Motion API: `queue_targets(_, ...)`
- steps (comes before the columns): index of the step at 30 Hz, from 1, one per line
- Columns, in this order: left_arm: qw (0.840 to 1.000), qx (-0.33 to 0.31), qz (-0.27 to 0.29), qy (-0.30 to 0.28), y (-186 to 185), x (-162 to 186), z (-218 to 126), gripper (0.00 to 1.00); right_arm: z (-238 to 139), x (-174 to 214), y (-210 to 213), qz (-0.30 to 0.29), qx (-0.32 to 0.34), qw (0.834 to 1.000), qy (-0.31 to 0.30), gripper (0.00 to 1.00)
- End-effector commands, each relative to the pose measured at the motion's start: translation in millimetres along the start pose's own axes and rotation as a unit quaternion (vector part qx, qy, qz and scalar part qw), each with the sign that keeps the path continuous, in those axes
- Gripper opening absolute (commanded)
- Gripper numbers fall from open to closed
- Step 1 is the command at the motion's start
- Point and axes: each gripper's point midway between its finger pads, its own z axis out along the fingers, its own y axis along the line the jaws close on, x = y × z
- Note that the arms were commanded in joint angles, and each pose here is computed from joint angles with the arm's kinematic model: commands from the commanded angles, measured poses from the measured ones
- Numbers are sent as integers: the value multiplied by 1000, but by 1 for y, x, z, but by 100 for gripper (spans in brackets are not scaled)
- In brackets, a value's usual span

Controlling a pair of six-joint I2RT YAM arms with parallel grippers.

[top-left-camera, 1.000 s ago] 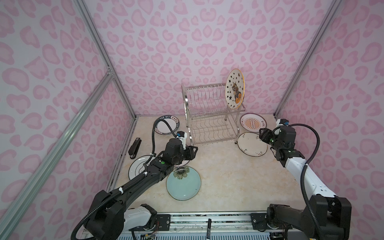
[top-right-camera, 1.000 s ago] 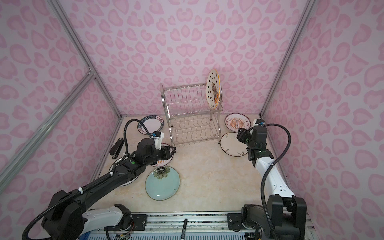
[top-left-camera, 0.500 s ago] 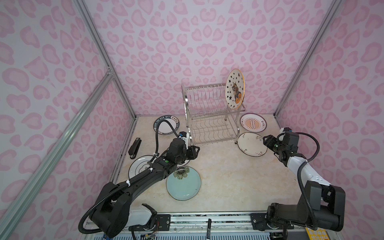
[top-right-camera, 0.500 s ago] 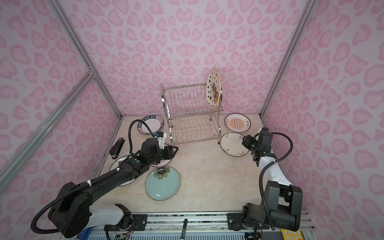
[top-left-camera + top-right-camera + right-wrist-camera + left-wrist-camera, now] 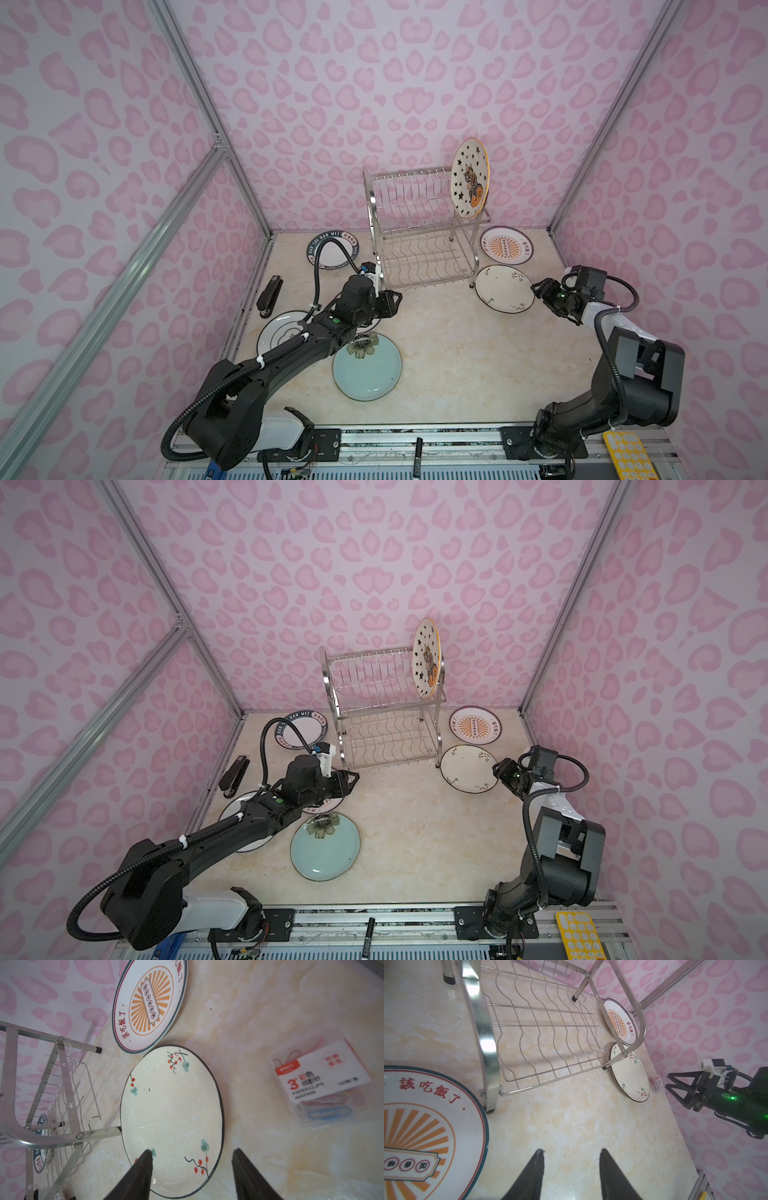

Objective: Load the plates into the dish rack
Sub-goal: 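Move the right gripper down to the red-berry plate's rim while the left arm shifts, then grip the red-berry plate's near rim with the right gripper and tilt it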

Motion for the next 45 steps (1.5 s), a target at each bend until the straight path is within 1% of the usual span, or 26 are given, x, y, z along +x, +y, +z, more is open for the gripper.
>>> queue_targets(1,1000,12,9,-12,-7,-8,1,46,5,8,-2,1,-4,1000,21,60)
queue_targets(6,1000,13,11,-11,-8,-7,0,46,13,13,-7,12,-5,999,33,60)
queue_targets(15,1000,12,12,-9,-9,-8,0,46,19,17,-14,23,1,999,37,59)
queue_targets(16,1000,14,12,-9,-10,-8,0,46,20,18,-14,27,-2,999,37,57)
queue_targets(19,1000,14,14,-7,-11,-8,1,45,25,20,-13,32,-10,998,45,48)
queue_targets(20,1000,14,15,-5,-11,-7,1,45,27,22,-14,33,-11,998,49,47)
queue_targets(32,1000,9,17,-3,-11,-7,1,44,41,30,-15,40,-15,997,64,41)
queue_targets(38,1000,12,18,-4,-15,-10,0,44,47,34,-15,43,-20,996,71,36)
queue_targets(40,1000,12,18,-2,-15,-9,1,44,48,35,-16,43,-20,996,73,34)
queue_targets(45,1000,16,19,2,-18,-9,2,43,51,37,-16,45,-23,996,78,23)
